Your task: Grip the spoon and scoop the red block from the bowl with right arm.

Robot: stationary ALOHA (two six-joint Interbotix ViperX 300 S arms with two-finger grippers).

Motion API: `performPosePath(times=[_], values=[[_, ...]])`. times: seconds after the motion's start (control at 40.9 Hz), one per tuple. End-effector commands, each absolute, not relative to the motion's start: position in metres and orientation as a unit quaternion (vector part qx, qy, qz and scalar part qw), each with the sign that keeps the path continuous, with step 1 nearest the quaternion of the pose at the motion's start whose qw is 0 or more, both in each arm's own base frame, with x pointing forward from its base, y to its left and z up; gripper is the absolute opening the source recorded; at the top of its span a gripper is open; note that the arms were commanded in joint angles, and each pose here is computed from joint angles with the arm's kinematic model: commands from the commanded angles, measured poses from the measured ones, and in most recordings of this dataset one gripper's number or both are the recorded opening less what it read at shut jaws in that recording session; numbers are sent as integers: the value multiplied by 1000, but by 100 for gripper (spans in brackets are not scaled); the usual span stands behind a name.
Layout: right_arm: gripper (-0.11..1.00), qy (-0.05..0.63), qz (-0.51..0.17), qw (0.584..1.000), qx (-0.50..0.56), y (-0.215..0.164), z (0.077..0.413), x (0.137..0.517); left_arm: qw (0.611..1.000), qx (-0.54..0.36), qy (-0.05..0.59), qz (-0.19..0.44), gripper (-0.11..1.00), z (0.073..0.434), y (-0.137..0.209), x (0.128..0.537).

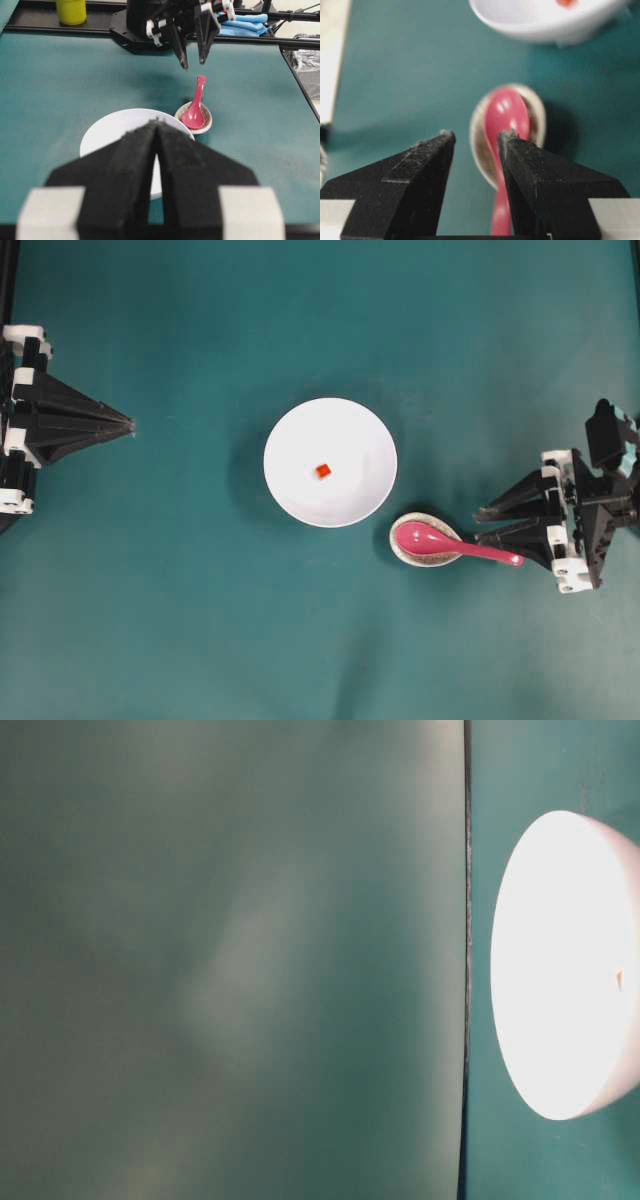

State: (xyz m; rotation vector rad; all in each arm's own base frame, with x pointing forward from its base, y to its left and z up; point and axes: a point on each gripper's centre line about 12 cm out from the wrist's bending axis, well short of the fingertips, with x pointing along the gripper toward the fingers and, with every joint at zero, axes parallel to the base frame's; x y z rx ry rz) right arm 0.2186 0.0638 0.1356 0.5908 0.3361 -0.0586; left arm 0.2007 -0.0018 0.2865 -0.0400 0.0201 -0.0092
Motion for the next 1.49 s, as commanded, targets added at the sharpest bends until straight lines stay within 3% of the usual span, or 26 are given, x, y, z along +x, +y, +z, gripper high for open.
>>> performPosePath(times=[0.0,0.269,1.467], values=[[48,171,-41,938,299,68,131,217,1000,-20,-1,-6,0,295,-2,203],[48,203,-50,934,291,81,113,211,1000,-20,2,-6,0,295,-2,203],[47,211,-59,953,208,91,86,215,999,-33,14,-5,0,292,-2,203]])
